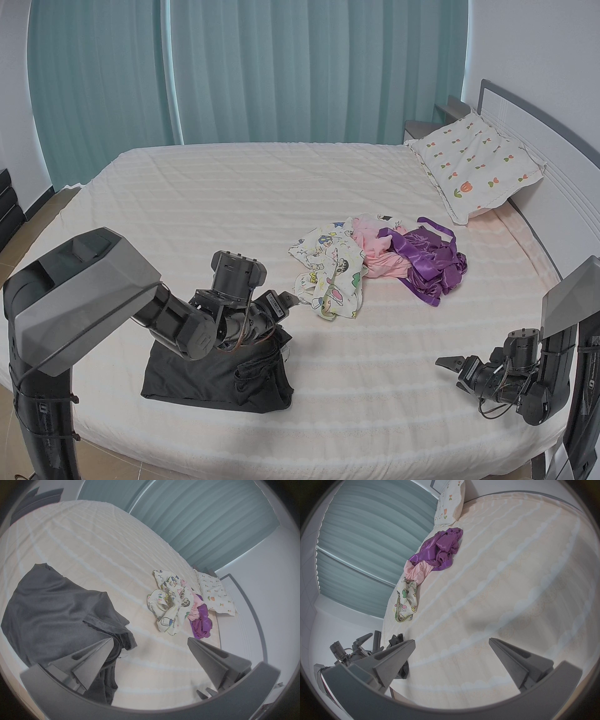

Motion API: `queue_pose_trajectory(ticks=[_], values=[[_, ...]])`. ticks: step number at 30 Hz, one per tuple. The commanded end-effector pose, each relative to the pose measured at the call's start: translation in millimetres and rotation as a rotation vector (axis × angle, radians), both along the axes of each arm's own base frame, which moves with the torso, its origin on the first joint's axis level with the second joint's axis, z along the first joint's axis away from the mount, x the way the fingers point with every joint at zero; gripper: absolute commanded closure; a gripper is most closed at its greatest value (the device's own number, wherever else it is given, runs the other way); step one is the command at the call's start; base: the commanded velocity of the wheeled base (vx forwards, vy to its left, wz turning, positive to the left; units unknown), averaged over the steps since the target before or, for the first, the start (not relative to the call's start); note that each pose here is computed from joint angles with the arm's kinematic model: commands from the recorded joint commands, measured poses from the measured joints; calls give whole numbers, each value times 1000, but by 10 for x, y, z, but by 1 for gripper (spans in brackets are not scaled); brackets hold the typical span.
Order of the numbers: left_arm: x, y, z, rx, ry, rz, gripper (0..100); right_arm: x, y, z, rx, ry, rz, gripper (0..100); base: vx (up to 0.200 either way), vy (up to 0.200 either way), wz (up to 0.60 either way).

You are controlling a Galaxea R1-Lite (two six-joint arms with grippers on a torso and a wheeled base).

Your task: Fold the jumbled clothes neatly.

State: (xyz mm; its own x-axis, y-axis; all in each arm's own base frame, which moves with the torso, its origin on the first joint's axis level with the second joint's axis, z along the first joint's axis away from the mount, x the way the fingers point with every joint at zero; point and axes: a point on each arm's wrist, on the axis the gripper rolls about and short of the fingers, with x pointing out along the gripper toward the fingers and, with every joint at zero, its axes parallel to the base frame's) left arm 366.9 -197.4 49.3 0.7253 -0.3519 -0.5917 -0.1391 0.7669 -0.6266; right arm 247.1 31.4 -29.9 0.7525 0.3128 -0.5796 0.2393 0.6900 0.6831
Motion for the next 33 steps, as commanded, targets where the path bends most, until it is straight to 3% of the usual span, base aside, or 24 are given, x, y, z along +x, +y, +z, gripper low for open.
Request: queue_pose_trajectory(ticks=[1, 9, 16, 21, 28, 33], values=[[-123, 186, 176, -27, 0, 22, 0, -11, 4, 7, 1, -6, 3, 0, 0, 0, 0], [-369, 474, -61, 25, 104, 71, 0, -19, 70, 10, -8, -10, 24, 0, 0, 0, 0], [-466, 672, -167, -24, 82, 144, 0, 20, 154, 21, -27, -35, 32, 0, 0, 0, 0], [-600, 784, -224, -46, 89, 167, 0, 66, 257, 41, -83, -81, 45, 0, 0, 0, 0], [-665, 893, -268, -82, 80, 208, 0, 96, 517, 66, -161, -153, 136, 0, 0, 200, 0], [-767, 944, -340, -64, 116, 212, 0, 109, 725, 30, -172, -166, 184, 0, 0, 200, 0]])
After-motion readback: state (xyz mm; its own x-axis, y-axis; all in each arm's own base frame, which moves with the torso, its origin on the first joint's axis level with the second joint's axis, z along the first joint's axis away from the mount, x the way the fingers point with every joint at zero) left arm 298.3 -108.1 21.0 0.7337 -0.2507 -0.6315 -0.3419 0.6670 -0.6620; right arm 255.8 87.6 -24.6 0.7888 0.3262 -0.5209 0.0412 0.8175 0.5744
